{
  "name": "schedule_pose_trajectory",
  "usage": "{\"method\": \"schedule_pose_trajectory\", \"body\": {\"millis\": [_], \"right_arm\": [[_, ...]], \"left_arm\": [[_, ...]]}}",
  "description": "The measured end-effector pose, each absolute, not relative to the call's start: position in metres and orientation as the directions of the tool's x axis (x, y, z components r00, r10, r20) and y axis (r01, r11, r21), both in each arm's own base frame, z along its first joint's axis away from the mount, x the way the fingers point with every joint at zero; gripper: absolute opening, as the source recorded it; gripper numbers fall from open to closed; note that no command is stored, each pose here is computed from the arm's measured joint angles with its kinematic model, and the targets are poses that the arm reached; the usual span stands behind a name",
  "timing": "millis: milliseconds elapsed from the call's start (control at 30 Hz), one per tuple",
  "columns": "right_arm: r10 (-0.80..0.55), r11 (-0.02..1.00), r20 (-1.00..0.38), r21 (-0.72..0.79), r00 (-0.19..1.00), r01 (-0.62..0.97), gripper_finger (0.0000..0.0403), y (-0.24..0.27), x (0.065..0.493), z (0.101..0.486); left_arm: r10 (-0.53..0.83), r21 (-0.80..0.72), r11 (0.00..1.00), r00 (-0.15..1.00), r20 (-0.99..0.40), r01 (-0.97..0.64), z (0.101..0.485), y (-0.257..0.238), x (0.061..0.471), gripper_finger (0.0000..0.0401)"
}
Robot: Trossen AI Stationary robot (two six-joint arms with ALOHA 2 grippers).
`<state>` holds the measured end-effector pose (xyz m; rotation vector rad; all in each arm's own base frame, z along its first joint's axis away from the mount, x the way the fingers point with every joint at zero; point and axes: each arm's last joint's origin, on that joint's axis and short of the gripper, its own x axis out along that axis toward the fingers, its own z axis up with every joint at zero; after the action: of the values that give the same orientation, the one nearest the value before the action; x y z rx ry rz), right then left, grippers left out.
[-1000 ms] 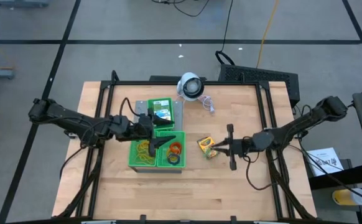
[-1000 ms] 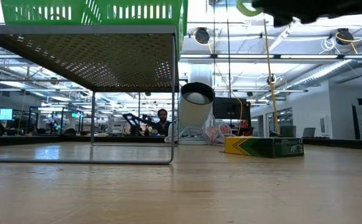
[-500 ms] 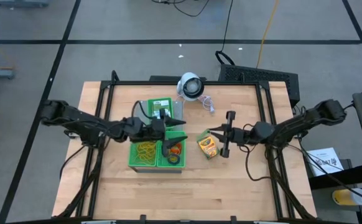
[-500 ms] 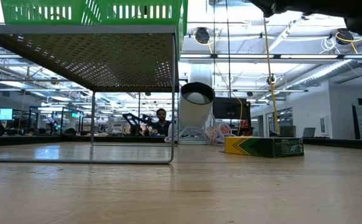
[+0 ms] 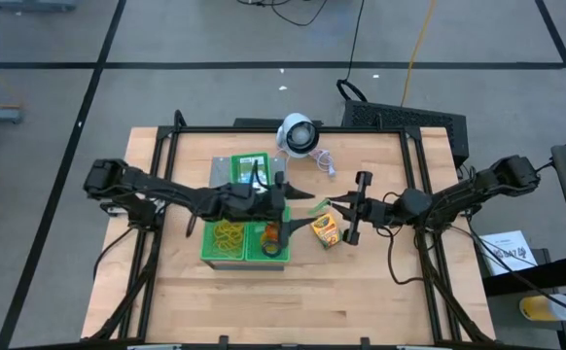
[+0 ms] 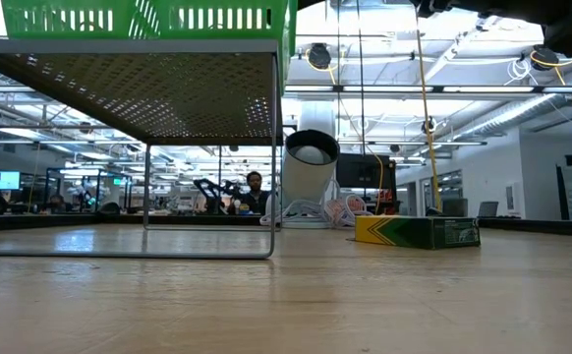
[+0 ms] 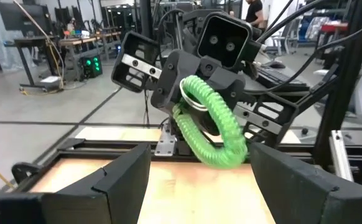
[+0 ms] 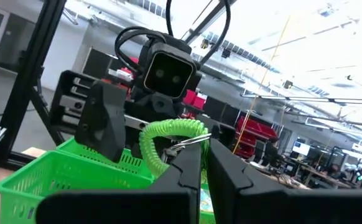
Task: Pick & Place Office Desk Supplies
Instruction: Put the green spring keychain into the bottom right basket on the shelf
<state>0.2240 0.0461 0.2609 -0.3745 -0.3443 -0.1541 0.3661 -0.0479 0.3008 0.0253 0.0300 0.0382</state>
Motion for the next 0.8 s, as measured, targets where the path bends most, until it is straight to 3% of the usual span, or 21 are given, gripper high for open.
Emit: {"method": "schedule_pose_trajectory", "body": {"millis": [233, 367, 667, 800], "right_arm": [[-0.033, 0.921, 0.339, -0.356, 0.94, 0.161, 0.0004, 0.0479, 0.2249, 0.2589], [-0.028, 0.92, 0.328, -0.361, 0.944, 0.152, 0.0004, 0.0484, 0.2252, 0.2578], [-0.027, 0.922, 0.316, -0.359, 0.948, 0.145, 0.0005, 0.0485, 0.2256, 0.2566], [-0.027, 0.932, 0.316, -0.334, 0.948, 0.138, 0.0023, 0.0485, 0.2256, 0.2566]], "left_arm": [[0.053, 0.054, 0.997, 0.998, -0.022, -0.052, 0.3029, -0.0488, 0.375, 0.0283], [0.065, 0.054, 0.997, 0.998, -0.021, -0.063, 0.3037, -0.0484, 0.3748, 0.0254], [0.064, 0.032, 0.997, 0.997, -0.036, -0.063, 0.3022, -0.0484, 0.3747, 0.0089], [0.065, 0.051, 0.997, 0.997, -0.033, -0.063, 0.3027, -0.0484, 0.3746, 0.002]]}}
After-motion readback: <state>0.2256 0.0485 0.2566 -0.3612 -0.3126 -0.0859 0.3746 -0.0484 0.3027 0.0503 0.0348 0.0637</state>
